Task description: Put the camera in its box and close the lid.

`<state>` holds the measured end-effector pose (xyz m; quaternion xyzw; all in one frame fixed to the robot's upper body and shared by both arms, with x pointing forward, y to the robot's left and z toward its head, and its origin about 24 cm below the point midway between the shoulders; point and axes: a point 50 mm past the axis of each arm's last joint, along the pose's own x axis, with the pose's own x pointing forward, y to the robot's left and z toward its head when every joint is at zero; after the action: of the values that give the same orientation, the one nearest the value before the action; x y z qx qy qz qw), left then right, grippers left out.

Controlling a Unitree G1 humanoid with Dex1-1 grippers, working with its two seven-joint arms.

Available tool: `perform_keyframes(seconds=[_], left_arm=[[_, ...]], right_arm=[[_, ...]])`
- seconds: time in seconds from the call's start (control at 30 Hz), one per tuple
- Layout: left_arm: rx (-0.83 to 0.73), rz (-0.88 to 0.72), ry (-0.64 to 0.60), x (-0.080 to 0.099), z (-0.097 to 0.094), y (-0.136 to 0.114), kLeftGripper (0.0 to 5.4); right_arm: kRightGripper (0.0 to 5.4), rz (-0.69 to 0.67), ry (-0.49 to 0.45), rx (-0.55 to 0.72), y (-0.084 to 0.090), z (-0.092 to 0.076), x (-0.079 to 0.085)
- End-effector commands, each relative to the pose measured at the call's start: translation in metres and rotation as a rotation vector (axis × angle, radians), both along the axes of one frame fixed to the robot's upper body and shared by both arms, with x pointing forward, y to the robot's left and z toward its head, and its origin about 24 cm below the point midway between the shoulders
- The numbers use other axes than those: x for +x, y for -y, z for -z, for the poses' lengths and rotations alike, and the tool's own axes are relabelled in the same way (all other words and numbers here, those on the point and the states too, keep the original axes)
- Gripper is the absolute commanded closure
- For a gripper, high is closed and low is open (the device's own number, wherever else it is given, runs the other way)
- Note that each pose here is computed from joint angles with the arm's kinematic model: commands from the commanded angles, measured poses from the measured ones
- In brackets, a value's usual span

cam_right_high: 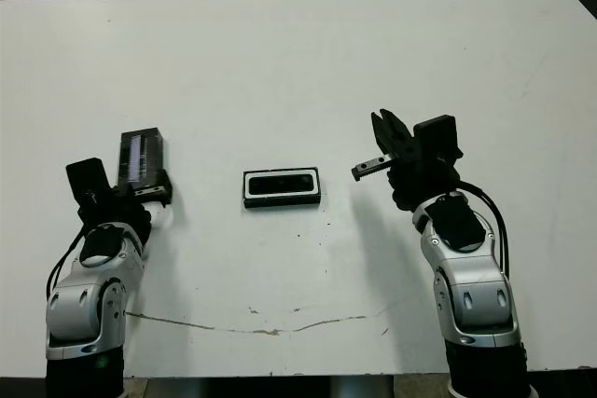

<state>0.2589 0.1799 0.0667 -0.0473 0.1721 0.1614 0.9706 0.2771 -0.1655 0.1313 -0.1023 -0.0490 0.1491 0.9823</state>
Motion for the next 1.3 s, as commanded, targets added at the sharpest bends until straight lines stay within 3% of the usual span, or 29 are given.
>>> perform_keyframes(seconds=[0.03,0.23,0.57,0.87,1.07,1.3], left_arm=[[-0.049,-0.02,-0.11,-0.007,0.02,0.002,1.66],[-0.034,0.009,-0.091,-0.007,0.021,0.001,2.64],[0.04,0.089,-0.052,-0.009,0.018,0.002,2.67],[0.194,0.245,0.162,-0.01,-0.02,0.001,2.67],[0.296,0.574,0.291,-0.008,-0.061,-0.008,2.67],[0.368,0.995,0.258,0.012,-0.09,-0.02,2.67]], right_arm=[[5.4,0.01,-0.035,-0.012,0.004,0.006,-0.002],[5.4,0.008,-0.042,0.009,0.004,0.007,-0.002],[5.4,0.017,-0.045,-0.007,0.005,0.006,-0.002],[5.4,0.025,-0.051,0.008,0.007,0.008,-0.002],[5.4,0.037,-0.043,0.006,0.014,0.005,0.0],[5.4,0.044,0.003,-0.013,0.03,-0.004,0.006]])
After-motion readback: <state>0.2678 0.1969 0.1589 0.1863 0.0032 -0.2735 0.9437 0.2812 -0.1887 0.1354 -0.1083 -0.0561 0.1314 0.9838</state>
